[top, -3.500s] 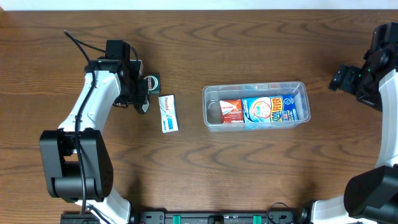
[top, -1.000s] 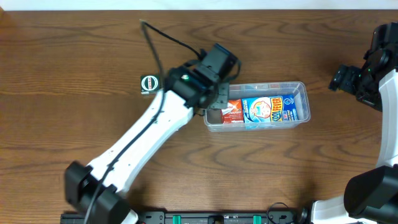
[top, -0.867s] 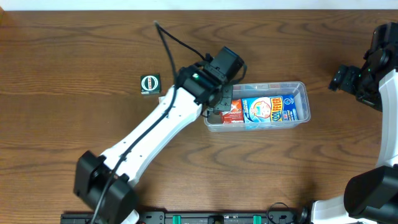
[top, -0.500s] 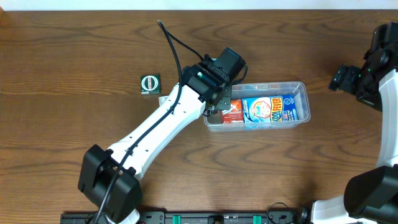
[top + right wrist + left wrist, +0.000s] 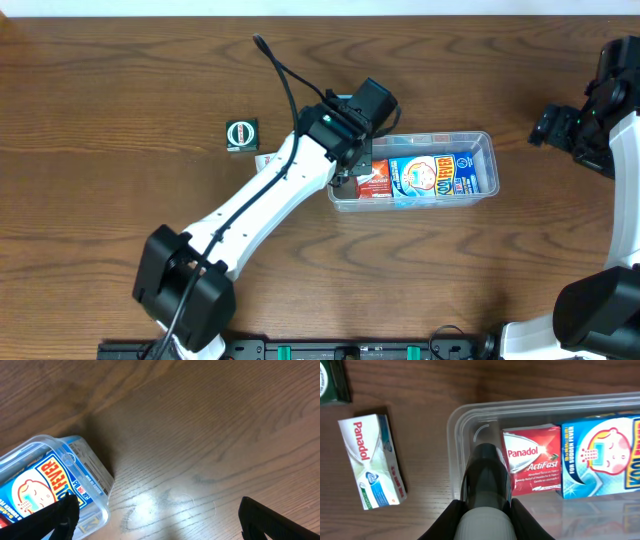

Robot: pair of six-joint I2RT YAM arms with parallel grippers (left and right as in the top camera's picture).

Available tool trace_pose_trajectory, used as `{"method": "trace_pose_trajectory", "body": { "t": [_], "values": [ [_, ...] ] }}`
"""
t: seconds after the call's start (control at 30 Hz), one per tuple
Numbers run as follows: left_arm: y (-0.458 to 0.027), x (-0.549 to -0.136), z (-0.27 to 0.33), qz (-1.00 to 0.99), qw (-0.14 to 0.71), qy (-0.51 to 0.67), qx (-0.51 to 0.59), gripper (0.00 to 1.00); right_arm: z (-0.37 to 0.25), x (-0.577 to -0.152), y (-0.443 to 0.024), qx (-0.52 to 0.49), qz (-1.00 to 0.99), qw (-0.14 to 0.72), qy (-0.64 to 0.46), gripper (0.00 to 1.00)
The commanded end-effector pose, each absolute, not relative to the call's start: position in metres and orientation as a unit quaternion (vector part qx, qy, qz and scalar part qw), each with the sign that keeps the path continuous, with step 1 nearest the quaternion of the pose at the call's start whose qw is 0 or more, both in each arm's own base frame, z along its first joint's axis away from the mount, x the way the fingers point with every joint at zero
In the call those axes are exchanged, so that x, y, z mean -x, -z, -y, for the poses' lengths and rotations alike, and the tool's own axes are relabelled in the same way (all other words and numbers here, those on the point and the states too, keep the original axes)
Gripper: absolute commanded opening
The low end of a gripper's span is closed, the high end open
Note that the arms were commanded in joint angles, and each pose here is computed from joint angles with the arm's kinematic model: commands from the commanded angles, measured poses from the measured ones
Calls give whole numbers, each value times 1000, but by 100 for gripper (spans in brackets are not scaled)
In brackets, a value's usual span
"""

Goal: Pack container
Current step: 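Lower the bottle into the container beside the red box and release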

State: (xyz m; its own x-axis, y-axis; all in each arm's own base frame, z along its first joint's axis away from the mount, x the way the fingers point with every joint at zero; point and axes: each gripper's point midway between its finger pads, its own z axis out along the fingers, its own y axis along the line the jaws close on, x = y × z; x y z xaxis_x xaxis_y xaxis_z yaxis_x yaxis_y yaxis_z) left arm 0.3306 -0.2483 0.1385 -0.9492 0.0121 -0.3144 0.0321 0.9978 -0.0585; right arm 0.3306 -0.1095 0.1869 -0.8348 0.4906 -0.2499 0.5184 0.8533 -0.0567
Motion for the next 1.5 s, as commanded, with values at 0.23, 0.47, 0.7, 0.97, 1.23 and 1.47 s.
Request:
{"method": "trace_pose_trajectory", "body": {
  "t": [0.23, 0.47, 0.7, 0.97, 1.23, 1.47],
  "values": [
    [-134, -333, 258, -986, 167, 25, -15, 27, 113, -329, -188, -262, -956, 114, 64, 99],
    [-133, -333, 258, -986, 166, 24, -15, 27, 113, -329, -188, -262, -956, 114, 64, 99],
    [-124, -331, 256, -987, 161, 19, -16, 27, 113, -329, -188, -262, -956, 114, 64, 99],
    [-117, -333, 258, -986, 165, 23, -15, 27, 113, -329, -188, -262, -956, 114, 64, 99],
    [-104, -334, 258, -987, 160, 17, -16, 27, 113, -329, -188, -262, -956, 114, 64, 99],
    [-89, -336, 254, -988, 152, -5, -17, 27, 113, -329, -188, -262, -956, 114, 64, 99]
  ]
}}
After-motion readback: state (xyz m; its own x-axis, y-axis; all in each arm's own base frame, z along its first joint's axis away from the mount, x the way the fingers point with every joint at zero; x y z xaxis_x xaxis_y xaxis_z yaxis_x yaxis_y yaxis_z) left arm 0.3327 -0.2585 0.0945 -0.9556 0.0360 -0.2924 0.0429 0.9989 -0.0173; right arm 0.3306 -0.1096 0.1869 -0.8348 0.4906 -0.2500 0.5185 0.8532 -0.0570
